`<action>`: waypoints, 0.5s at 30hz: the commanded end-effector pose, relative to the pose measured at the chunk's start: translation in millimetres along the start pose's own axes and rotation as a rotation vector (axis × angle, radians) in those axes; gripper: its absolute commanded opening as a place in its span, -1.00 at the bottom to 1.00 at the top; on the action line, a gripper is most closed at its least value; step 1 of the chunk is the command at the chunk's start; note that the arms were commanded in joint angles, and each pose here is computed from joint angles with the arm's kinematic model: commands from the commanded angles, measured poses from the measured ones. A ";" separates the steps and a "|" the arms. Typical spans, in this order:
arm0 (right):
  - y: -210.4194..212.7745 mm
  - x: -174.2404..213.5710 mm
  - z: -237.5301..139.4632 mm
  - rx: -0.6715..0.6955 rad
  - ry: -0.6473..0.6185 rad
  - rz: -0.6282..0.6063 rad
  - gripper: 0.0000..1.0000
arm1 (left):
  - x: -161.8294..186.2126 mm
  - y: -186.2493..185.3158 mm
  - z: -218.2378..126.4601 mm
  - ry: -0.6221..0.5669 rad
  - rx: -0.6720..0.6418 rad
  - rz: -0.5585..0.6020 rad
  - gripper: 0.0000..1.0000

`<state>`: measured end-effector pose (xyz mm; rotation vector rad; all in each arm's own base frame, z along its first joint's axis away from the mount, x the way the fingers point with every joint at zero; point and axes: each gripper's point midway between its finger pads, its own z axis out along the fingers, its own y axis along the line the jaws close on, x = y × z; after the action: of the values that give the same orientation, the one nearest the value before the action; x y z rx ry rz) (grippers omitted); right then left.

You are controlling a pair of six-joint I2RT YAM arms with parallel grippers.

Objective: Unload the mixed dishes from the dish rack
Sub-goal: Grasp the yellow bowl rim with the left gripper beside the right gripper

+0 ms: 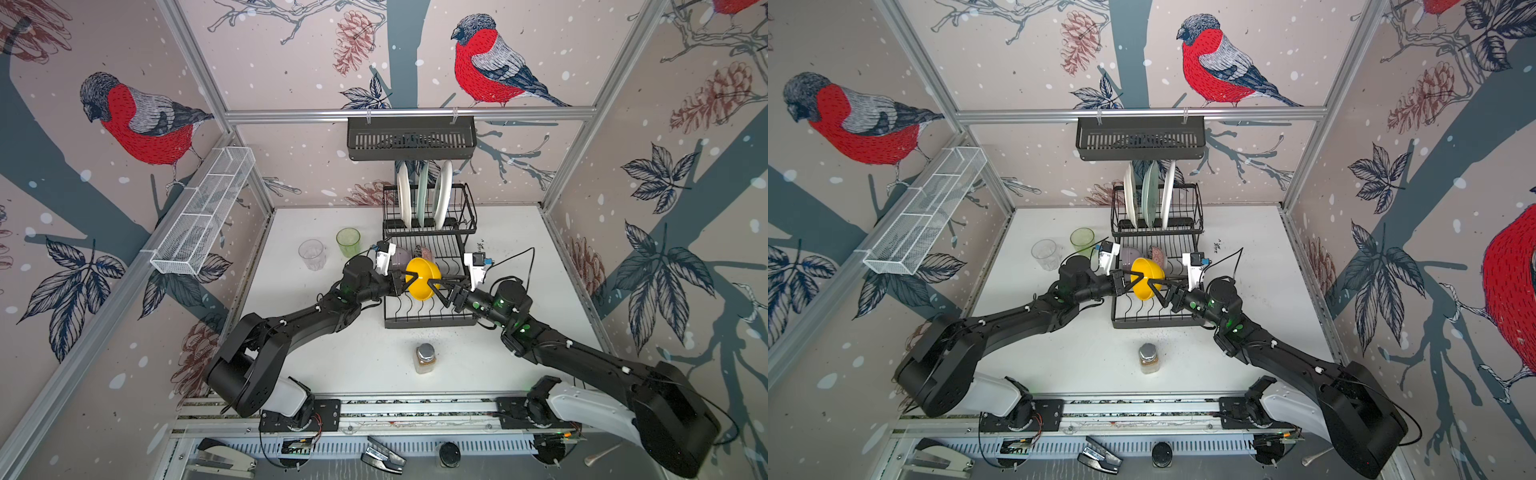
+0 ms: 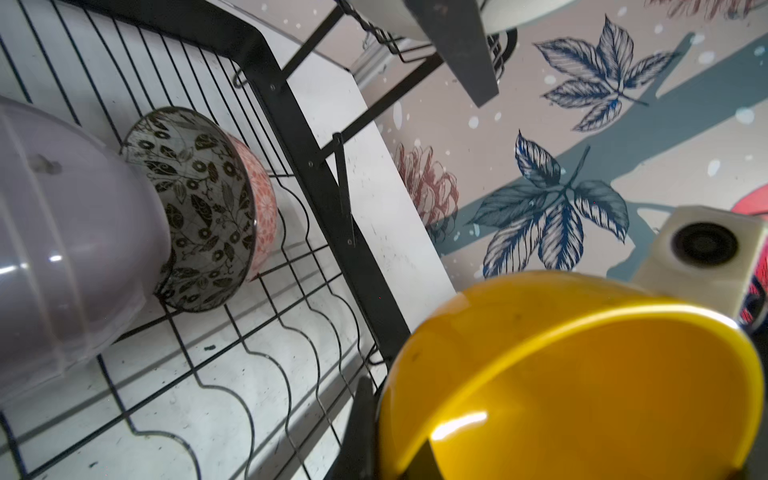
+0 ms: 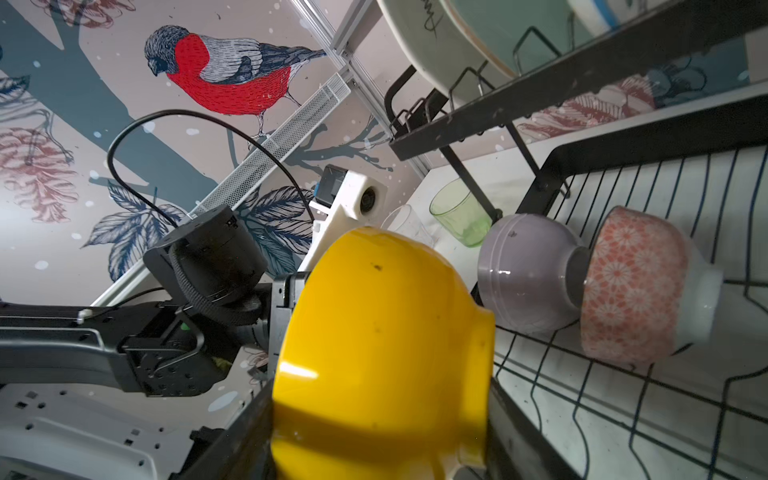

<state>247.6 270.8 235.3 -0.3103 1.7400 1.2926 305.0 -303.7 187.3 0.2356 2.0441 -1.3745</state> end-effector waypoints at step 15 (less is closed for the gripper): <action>10.4 -6.2 -1.2 -0.020 -0.006 -0.049 0.73 | -12.5 -5.0 -13.2 -0.080 -0.013 -0.009 -1.00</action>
<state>244.8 271.8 238.0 -0.3258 1.7359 1.2914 304.0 -293.0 189.9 0.1696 2.0400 -1.3546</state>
